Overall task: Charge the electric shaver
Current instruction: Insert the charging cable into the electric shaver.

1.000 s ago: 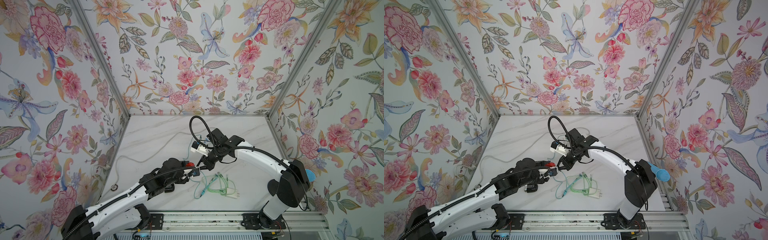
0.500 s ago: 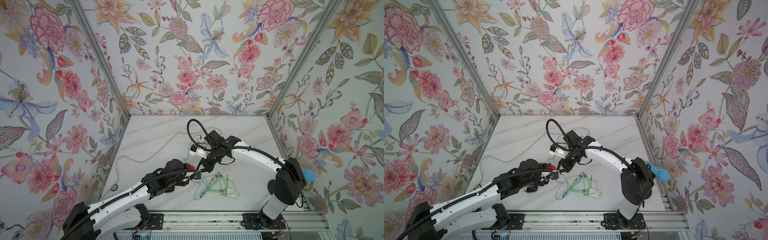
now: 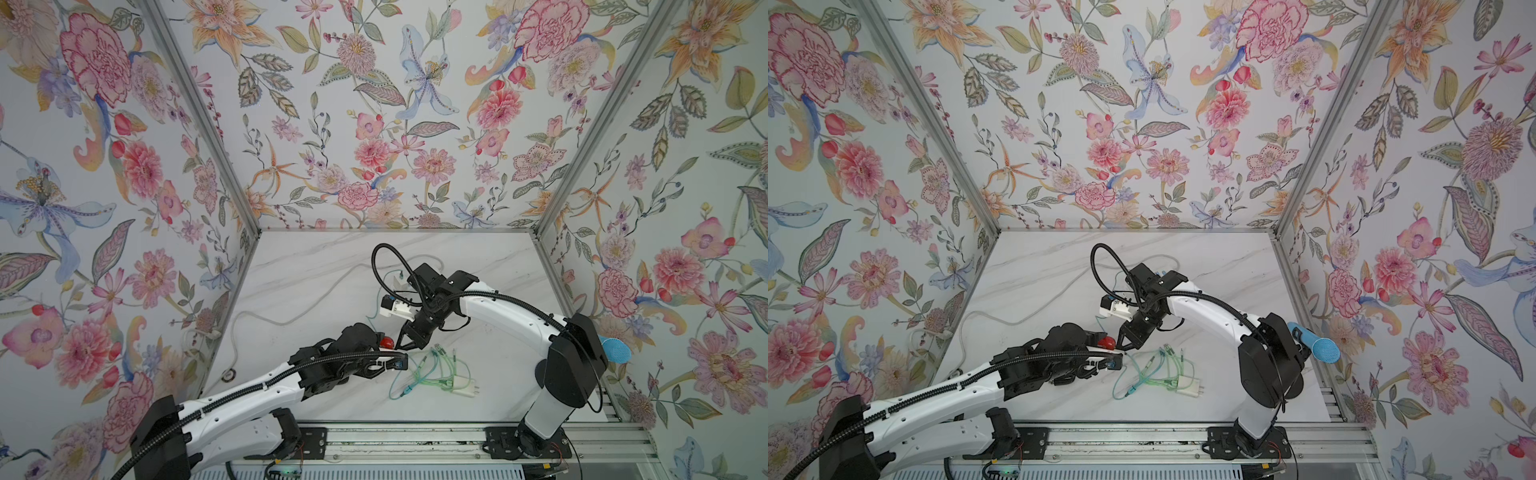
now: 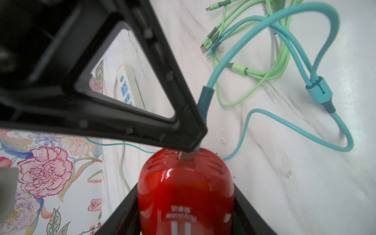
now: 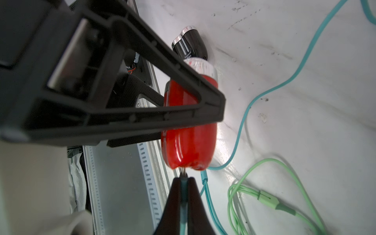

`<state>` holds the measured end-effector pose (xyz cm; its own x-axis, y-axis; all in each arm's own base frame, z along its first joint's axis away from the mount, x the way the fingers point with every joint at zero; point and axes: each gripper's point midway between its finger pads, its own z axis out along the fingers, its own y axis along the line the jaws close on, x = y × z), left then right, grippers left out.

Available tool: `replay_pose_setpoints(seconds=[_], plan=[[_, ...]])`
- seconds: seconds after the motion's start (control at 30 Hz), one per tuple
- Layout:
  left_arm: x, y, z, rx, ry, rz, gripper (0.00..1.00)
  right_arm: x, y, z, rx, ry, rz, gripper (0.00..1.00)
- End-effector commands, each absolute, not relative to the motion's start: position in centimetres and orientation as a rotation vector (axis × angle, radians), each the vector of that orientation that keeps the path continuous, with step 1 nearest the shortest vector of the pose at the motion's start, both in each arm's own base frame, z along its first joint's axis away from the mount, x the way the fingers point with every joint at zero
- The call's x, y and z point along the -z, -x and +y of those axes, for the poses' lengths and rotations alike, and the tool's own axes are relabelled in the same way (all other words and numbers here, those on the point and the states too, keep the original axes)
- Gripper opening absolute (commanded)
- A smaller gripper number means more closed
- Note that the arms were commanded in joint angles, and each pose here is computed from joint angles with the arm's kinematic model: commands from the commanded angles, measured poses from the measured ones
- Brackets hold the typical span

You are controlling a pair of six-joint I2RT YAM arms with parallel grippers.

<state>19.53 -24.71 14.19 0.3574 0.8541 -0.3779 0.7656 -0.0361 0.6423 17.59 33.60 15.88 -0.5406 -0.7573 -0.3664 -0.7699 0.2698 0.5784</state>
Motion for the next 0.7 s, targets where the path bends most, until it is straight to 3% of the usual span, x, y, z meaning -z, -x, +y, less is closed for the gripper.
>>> replay_pose_setpoints(seconds=[0.0, 0.67], plan=[[-17.5, -18.2, -28.3, -0.005, -1.78, 1.27, 0.0, -16.8, -19.7, 35.5, -1.119, 1.529, 2.347, 0.0], [-16.9, -15.4, -31.1, 0.085, -1.835, 1.176, 0.0, -16.7, -20.9, 36.2, -1.16, 1.542, 2.316, 0.0]])
